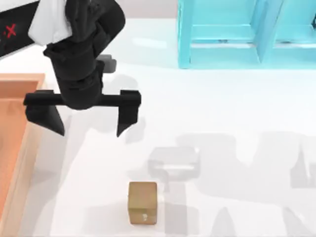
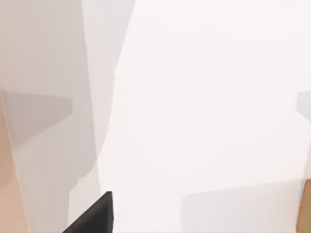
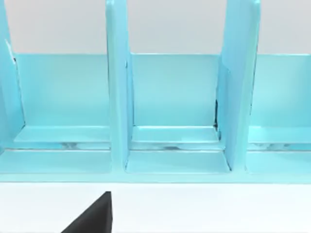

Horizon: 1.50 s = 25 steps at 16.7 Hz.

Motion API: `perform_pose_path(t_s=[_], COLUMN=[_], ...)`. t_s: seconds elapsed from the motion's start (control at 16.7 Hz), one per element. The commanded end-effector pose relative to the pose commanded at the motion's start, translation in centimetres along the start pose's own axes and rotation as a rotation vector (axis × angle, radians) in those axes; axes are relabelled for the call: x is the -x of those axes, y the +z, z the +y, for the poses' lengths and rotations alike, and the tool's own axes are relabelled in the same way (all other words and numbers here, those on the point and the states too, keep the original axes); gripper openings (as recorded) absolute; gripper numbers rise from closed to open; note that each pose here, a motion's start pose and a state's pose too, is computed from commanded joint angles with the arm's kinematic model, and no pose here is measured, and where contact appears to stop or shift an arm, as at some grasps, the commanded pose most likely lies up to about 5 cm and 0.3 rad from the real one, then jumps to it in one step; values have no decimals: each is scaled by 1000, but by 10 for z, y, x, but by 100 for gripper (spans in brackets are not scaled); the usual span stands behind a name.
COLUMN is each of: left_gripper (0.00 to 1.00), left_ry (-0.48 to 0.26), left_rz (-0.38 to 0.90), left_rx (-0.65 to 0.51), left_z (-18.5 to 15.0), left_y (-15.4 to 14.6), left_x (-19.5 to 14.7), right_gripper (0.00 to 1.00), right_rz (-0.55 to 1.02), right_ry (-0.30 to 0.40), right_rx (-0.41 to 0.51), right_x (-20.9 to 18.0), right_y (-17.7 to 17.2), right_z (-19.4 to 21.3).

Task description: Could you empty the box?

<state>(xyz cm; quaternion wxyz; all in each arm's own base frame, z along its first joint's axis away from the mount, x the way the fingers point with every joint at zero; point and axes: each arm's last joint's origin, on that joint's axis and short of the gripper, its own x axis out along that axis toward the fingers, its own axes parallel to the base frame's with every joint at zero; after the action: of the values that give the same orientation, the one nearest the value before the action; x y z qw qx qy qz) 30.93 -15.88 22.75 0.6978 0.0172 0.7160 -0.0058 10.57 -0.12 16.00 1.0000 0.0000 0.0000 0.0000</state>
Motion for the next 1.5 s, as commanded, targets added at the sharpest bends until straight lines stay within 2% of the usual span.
perform_pose_path(t_s=[0.3, 0.48, 0.66, 0.78, 1.08, 1.5], left_gripper=[100, 100, 100, 100, 100, 100], left_ry=[-9, -13, -12, -10, -9, -10], left_rz=[-1, -12, -22, -29, -29, -32], left_rx=[-1, -1, 0, 0, -2, 0], left_z=[119, 192, 235, 244, 242, 240], left_y=[46, 50, 45, 42, 43, 50], left_x=[13, 21, 26, 28, 27, -20], right_gripper=[100, 100, 100, 100, 100, 100], right_rz=[0, 0, 0, 0, 0, 0], right_ry=[0, 0, 0, 0, 0, 0], right_rx=[0, 0, 0, 0, 0, 0], right_x=[0, 0, 0, 0, 0, 0], right_y=[0, 0, 0, 0, 0, 0], right_z=[0, 0, 0, 0, 0, 0])
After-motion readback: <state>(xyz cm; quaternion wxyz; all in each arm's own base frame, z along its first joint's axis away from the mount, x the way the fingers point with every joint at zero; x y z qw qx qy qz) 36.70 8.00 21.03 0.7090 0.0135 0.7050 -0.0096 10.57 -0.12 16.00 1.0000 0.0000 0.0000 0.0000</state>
